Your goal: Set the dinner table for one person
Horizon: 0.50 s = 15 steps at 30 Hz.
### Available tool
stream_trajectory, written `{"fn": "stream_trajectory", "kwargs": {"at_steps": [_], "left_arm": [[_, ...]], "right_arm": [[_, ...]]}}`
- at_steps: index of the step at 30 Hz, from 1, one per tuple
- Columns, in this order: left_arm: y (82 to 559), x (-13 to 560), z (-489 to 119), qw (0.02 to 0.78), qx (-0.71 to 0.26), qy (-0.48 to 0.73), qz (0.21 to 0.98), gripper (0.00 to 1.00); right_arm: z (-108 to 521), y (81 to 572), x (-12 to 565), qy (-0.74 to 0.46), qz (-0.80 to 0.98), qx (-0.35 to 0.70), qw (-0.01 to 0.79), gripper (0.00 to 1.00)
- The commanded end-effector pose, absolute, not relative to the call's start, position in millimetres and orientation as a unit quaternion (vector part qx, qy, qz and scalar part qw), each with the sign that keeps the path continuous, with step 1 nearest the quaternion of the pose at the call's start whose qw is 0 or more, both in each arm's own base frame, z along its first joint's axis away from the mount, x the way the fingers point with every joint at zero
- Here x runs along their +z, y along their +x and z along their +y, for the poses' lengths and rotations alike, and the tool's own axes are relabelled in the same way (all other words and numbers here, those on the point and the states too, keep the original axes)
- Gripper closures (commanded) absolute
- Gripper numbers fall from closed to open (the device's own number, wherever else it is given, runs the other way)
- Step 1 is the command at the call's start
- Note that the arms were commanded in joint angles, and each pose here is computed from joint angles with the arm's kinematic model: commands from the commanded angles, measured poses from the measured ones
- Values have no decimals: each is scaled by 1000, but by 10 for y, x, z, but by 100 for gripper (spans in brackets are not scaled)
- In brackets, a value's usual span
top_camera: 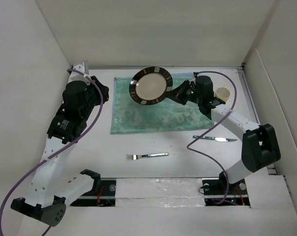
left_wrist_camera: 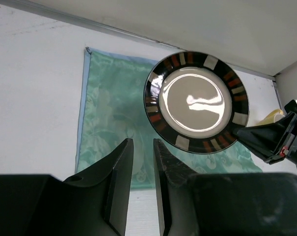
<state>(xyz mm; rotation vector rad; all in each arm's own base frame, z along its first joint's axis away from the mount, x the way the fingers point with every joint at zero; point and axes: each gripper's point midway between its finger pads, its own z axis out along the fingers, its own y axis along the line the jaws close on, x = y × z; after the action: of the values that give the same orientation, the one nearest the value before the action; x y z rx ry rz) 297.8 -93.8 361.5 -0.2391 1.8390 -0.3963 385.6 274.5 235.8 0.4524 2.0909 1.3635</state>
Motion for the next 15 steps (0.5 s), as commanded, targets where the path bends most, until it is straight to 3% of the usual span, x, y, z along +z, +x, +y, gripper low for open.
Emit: {"fn": "stream_trajectory", "kwargs": {"at_steps": [1,15], "left_arm": [[2988,3682,-983,593,-179,-92,779,80],[3011,3374,-1008,568,-171,-90,800,80]], "right_arm": [[2698,3889,2935,112,730,573,355,100],[2463,4082,1898,164,774,531,303,100]]}}
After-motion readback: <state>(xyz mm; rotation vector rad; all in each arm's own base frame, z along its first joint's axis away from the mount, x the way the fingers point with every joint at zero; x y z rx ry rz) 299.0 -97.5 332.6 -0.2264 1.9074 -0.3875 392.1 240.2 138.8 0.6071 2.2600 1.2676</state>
